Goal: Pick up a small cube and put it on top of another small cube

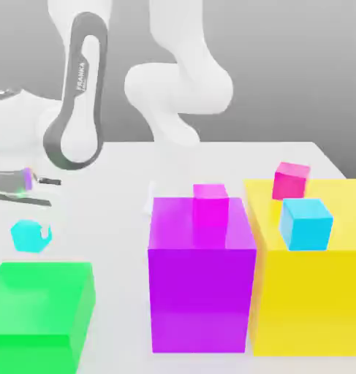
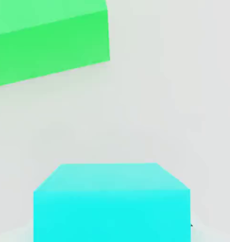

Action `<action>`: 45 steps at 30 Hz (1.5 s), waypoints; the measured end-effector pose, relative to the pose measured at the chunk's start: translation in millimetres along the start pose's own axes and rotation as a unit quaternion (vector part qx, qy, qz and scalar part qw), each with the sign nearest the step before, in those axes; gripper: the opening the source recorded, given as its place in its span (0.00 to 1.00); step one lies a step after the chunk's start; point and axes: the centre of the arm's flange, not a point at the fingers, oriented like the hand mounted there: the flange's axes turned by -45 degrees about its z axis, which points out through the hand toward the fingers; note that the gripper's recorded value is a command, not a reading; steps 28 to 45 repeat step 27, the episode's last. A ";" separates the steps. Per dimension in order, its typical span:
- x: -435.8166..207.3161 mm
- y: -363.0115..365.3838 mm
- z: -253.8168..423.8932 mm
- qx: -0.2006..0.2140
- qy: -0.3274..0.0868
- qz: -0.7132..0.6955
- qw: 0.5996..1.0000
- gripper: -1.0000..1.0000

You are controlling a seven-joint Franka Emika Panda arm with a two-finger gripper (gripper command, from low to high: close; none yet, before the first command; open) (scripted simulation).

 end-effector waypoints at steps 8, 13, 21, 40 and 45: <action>103.1 -140.9 -86.2 0.057 0.014 -0.293 0.954 0.00; 117.9 -241.7 -162.0 0.043 0.009 -0.467 0.883 0.00; 76.5 -354.1 -232.3 -0.003 -0.012 -0.640 0.768 0.00; 73.8 -355.8 -192.6 -0.002 -0.014 -0.643 0.765 1.00; 73.8 -355.8 -192.6 -0.002 -0.014 -0.643 0.765 1.00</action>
